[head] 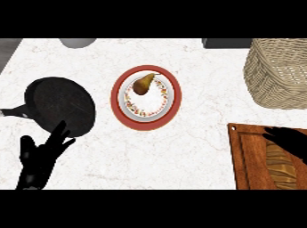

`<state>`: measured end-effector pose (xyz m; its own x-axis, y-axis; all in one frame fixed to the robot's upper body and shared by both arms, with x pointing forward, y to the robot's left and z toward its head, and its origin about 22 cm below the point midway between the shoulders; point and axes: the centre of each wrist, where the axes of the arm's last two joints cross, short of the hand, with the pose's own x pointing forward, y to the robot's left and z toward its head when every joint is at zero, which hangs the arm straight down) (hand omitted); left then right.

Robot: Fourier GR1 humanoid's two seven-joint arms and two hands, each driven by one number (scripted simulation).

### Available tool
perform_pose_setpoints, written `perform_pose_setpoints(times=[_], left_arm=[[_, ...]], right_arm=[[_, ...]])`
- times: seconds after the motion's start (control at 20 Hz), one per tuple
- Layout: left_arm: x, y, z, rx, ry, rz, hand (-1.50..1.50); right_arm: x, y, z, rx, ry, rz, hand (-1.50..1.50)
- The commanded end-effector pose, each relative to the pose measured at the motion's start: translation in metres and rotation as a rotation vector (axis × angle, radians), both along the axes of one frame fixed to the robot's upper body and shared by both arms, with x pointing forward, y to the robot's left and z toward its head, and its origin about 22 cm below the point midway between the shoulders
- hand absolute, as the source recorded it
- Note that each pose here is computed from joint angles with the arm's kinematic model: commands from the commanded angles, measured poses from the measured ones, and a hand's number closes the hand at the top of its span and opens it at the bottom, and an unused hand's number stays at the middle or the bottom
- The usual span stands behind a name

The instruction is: Pick the croissant from the cutting board and place it in the basket

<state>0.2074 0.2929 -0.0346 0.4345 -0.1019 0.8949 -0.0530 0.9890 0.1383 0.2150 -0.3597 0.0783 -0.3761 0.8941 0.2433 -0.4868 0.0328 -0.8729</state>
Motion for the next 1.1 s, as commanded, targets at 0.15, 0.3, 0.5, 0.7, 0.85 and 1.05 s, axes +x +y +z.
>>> perform_pose_setpoints(times=[0.15, 0.3, 0.5, 0.7, 0.85, 1.05], left_arm=[[-0.012, 0.022, -0.024, -0.013, 0.117, 0.026, 0.00], [-0.012, -0.013, -0.013, 0.010, 0.113, 0.013, 0.00], [0.010, -0.017, -0.013, 0.003, 0.103, 0.002, 0.00], [-0.011, -0.006, -0.022, -0.004, 0.107, 0.010, 0.00], [-0.008, -0.004, -0.022, 0.006, 0.115, -0.008, 0.00], [-0.016, 0.004, -0.022, 0.011, 0.121, 0.004, 0.00]], right_arm=[[0.008, 0.005, -0.014, -0.112, 0.047, -0.020, -1.50], [0.008, -0.009, -0.020, -0.127, 0.064, -0.023, -1.50], [0.004, -0.001, -0.035, -0.076, 0.049, -0.009, -1.50], [0.002, -0.016, -0.037, -0.063, 0.014, 0.000, -1.50], [0.013, 0.013, -0.049, -0.067, 0.042, -0.009, -1.50], [0.012, 0.005, -0.051, -0.092, 0.049, 0.001, 1.50]])
